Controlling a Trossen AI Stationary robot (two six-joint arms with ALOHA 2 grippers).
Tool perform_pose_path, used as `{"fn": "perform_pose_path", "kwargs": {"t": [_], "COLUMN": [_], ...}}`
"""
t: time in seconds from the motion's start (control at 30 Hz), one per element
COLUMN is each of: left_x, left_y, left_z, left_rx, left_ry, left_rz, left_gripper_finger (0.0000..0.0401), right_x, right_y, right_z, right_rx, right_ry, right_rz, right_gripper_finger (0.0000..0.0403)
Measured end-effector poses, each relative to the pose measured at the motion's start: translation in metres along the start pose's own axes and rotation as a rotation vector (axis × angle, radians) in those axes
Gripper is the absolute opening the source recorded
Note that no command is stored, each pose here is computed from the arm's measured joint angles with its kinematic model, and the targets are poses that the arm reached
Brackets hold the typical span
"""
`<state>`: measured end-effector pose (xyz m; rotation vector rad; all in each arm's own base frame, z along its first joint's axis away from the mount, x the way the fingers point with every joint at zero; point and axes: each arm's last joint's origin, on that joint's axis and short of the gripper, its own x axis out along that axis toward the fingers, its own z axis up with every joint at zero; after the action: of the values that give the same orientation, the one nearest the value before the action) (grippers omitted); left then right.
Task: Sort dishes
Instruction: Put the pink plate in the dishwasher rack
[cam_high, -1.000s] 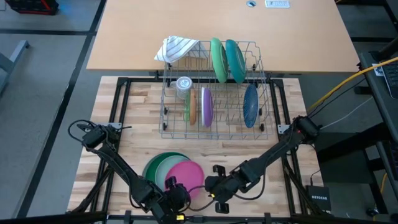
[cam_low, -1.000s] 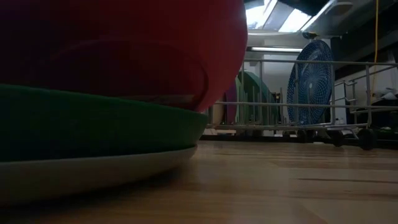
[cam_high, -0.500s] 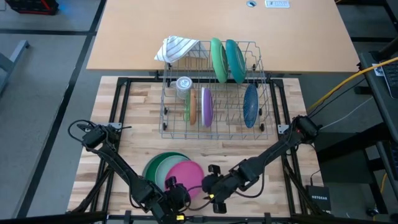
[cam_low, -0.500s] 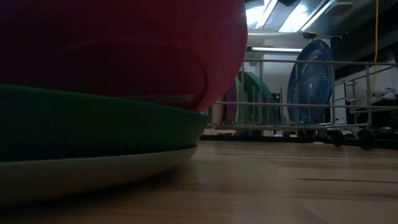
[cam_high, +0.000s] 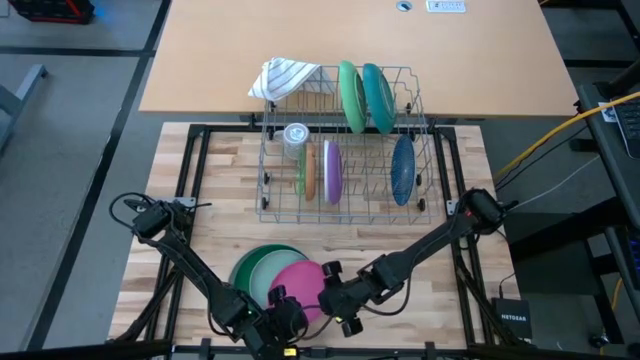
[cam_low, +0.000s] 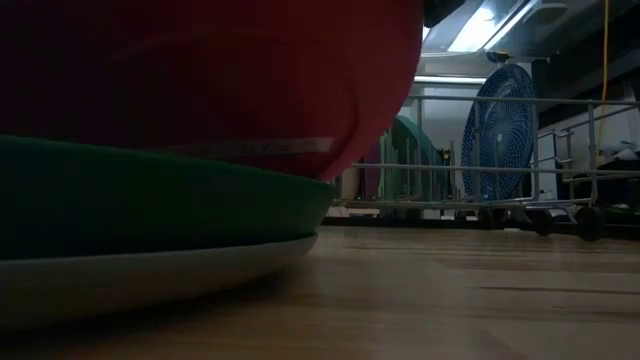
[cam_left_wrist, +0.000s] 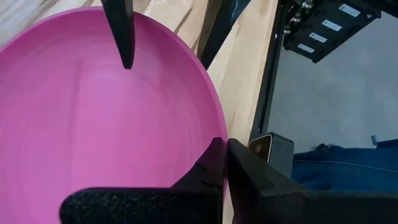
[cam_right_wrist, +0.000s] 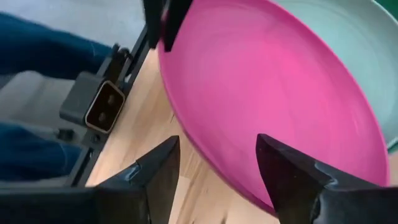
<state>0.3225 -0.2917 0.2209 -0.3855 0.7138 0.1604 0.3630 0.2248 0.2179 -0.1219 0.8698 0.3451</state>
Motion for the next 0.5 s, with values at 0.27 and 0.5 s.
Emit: {"fn": "perform_pose_path", "kwargs": {"t": [0.27, 0.5], "left_x": [0.0000, 0.0001], "left_y": [-0.0001, 0.0002], "left_z": [0.0000, 0.0000], "left_rx": [0.039, 0.088], "left_ry": [0.001, -0.001], "left_rz": [-0.001, 0.002], "left_gripper_finger": [0.0001, 0.0002], "right_x": [0.0019, 0.0019], "right_y": [0.0017, 0.0028], "right_z": [-0.0005, -0.0013], "right_rx": [-0.091, -0.101], "right_ry": [0.004, 0.011], "right_rz": [0.048, 0.059], "right_gripper_finger": [0.0158, 0.0066]}}
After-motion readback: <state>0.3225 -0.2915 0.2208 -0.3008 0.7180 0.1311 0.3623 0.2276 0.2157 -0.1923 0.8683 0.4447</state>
